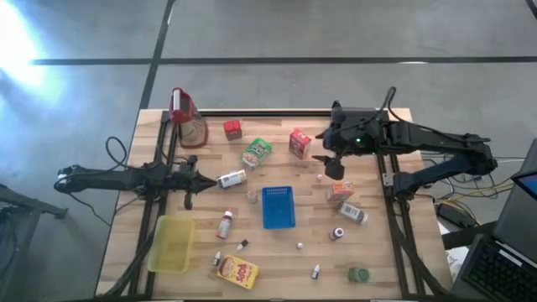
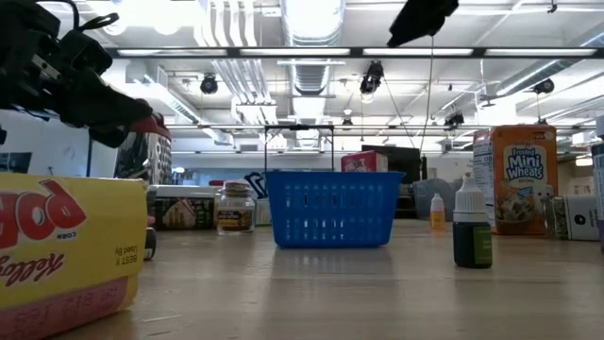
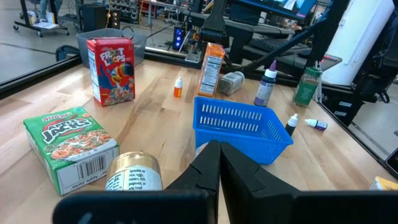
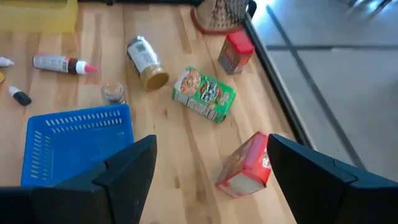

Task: Pick & Place Kitchen Items
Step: Put the orange cereal box into the black bin

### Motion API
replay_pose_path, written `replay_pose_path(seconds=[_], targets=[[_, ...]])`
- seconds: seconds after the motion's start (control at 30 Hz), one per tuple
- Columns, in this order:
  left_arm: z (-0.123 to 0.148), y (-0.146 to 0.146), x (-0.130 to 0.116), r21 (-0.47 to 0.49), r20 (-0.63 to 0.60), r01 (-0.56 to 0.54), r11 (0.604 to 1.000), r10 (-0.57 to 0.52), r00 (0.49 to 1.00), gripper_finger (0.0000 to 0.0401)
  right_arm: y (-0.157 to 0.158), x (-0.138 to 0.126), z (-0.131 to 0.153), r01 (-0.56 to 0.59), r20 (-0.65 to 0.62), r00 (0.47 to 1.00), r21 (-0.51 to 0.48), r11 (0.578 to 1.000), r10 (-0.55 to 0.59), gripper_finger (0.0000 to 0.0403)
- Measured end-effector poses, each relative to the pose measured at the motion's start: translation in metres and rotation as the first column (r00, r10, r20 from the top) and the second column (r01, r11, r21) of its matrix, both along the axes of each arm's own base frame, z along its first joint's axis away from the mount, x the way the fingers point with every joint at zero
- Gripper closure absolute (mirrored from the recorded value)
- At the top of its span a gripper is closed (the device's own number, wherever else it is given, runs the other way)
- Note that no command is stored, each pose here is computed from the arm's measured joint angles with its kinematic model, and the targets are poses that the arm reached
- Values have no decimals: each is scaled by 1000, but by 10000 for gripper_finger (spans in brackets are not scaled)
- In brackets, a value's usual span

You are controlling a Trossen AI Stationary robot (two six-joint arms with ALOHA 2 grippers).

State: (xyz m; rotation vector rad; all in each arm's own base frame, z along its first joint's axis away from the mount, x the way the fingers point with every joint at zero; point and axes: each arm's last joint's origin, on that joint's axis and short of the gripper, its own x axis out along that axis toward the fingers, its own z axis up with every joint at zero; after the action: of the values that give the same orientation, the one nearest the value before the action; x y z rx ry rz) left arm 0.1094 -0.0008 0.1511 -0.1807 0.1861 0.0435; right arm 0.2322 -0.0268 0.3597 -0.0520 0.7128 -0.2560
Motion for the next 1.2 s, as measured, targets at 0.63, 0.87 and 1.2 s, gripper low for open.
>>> replay_pose_path(seconds=[0.63,0.87,1.2], targets=[[0,0,0,0,0,0,1000,0,1000,389,29,-36,-15,-43,-337,937,141,989,89,193],[0,0,0,0,0,0,1000,0,1000,389,34,-55,-10,-31,-347,934,161,986,86,202],[0,0,0,0,0,0,1000,0,1000,389,35,-79,-5,-41,-286,954,171,984,90,215]])
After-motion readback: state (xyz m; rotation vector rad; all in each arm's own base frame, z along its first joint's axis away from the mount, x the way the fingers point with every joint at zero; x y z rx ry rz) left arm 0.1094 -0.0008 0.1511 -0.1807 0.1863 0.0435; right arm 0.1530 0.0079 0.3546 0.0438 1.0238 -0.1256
